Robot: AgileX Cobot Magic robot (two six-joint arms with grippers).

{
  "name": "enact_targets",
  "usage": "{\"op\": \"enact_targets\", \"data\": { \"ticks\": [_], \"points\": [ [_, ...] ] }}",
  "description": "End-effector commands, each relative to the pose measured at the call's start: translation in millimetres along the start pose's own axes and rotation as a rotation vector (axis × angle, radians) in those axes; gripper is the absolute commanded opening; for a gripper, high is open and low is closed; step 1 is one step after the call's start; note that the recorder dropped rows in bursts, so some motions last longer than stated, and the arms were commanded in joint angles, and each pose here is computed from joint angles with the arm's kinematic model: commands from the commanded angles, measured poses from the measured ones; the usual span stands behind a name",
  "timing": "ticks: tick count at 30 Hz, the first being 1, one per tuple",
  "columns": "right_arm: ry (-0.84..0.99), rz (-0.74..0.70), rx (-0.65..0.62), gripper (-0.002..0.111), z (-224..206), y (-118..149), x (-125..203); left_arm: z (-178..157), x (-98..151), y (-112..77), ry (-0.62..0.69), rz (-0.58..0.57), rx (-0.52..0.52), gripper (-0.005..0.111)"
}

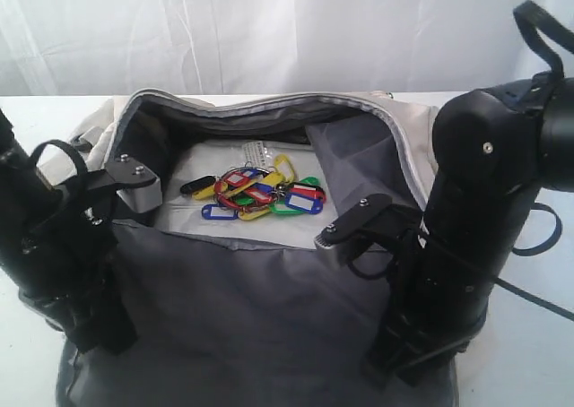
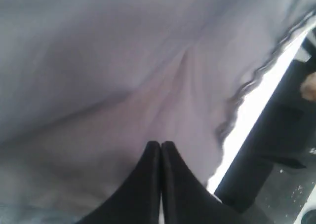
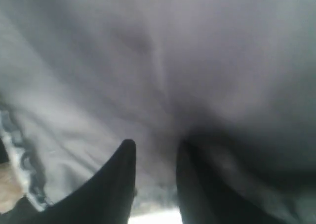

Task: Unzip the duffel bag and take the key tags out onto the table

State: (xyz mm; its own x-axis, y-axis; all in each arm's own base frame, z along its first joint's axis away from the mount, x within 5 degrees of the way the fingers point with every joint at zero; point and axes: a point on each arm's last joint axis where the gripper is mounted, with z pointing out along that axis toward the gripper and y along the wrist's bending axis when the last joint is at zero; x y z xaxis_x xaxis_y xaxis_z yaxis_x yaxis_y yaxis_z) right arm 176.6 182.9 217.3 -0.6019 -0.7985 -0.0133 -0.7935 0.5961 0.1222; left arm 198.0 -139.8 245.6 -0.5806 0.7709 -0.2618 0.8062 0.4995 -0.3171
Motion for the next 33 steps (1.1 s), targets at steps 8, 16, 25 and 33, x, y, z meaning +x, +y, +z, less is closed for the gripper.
{"op": "enact_targets", "data": {
  "ticks": [8, 16, 25, 33],
  "points": [
    [0.008, 0.061, 0.023, 0.028, -12.1, -0.3, 4.2, -2.2, 5.7, 4.9, 0.109, -0.082, -0.039, 0.000],
    [-0.434, -0.048, -0.092, 0.028, -98.3, 25.4, -6.1, -55.1, 3.9, -26.1, -0.041, 0.032, -0.060, 0.000],
    [-0.819, -0.247, 0.126, 0.029, -122.1, 7.0, -83.4, -67.3, 12.2, -33.8, -0.079, 0.011, -0.108, 0.000],
    [-0.679, -0.364, 0.134, 0.050, -65.3, -8.5, -149.7, -57.1, 36.6, -9.9, 0.100, -0.220, -0.337, 0.000]
  ]
}}
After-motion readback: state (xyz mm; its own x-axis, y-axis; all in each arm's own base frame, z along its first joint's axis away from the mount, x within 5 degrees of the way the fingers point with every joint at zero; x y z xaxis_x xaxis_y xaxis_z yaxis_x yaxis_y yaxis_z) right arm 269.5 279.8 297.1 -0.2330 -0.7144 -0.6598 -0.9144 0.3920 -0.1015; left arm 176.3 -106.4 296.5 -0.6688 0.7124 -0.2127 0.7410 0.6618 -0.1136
